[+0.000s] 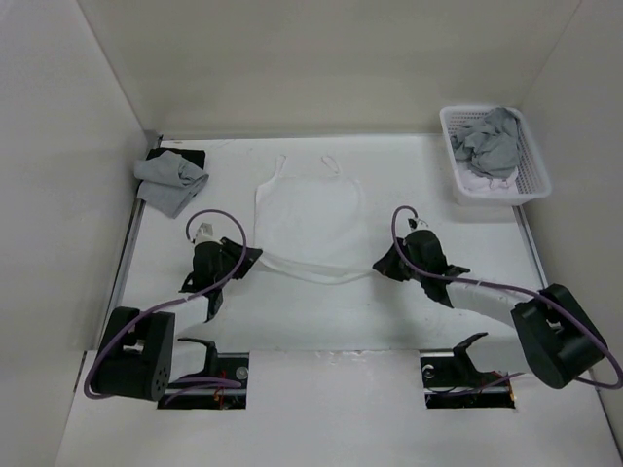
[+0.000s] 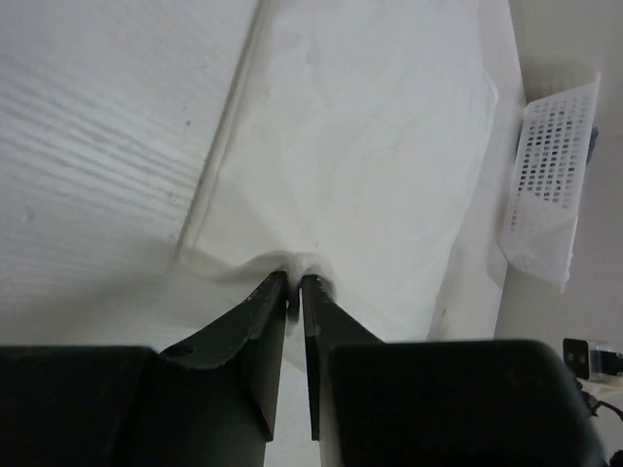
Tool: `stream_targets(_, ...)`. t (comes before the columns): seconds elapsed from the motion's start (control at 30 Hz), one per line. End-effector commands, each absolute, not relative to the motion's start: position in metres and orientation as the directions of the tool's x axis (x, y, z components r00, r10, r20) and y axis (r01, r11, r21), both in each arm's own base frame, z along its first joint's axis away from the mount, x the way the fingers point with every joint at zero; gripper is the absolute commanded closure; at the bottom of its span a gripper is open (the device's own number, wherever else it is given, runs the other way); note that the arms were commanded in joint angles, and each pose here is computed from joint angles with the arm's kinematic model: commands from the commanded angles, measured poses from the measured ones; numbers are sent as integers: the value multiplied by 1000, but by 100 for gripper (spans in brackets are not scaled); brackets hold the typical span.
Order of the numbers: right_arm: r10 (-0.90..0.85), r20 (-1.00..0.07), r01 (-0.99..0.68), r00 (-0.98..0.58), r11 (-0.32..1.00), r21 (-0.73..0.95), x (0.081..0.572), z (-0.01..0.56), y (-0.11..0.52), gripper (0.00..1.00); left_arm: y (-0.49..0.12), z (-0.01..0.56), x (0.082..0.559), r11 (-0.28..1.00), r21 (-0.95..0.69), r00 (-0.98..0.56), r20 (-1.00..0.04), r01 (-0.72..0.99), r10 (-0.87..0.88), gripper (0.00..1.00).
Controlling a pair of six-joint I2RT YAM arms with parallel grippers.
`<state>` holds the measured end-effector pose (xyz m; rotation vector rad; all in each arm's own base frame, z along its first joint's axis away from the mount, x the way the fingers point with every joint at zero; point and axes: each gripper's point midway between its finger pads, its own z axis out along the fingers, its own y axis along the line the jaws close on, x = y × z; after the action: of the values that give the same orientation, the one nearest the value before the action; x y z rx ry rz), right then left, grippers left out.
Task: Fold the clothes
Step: Flatten the tank top out
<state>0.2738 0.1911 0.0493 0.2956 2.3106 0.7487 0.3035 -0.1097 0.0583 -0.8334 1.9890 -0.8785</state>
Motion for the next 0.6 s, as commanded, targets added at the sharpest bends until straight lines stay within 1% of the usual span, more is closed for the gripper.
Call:
stream_targets(0.0, 464, -581, -77, -669, 734, 675, 288, 81, 210, 95, -114, 75, 304, 502, -853, -461, -393, -140, -796, 83)
stream_targets(0.03, 457, -578, -73, -676, 739, 670, 282, 76, 209, 95, -110, 69, 299, 504, -849, -460, -388, -157, -798, 78)
stream_targets(0.1, 452, -574, -65, -683, 745, 663, 274, 70, 207, 94, -107, 60, 290, 505, -844, -464, -379, -183, -801, 73)
stream_targets(0.37, 430, -575, -66, -696, 760, 647, 252, 65, 207, 93, -113, 41, 255, 595, -763, -555, -389, -253, -735, 64)
stream_targets(0.43, 420, -587, -72, -692, 769, 635, 249, 65, 207, 93, -113, 49, 250, 620, -747, -557, -417, -239, -718, 61)
stream_targets(0.57, 414, -592, -73, -691, 776, 627, 248, 64, 208, 93, -104, 77, 252, 673, -701, -511, -500, -235, -699, 55)
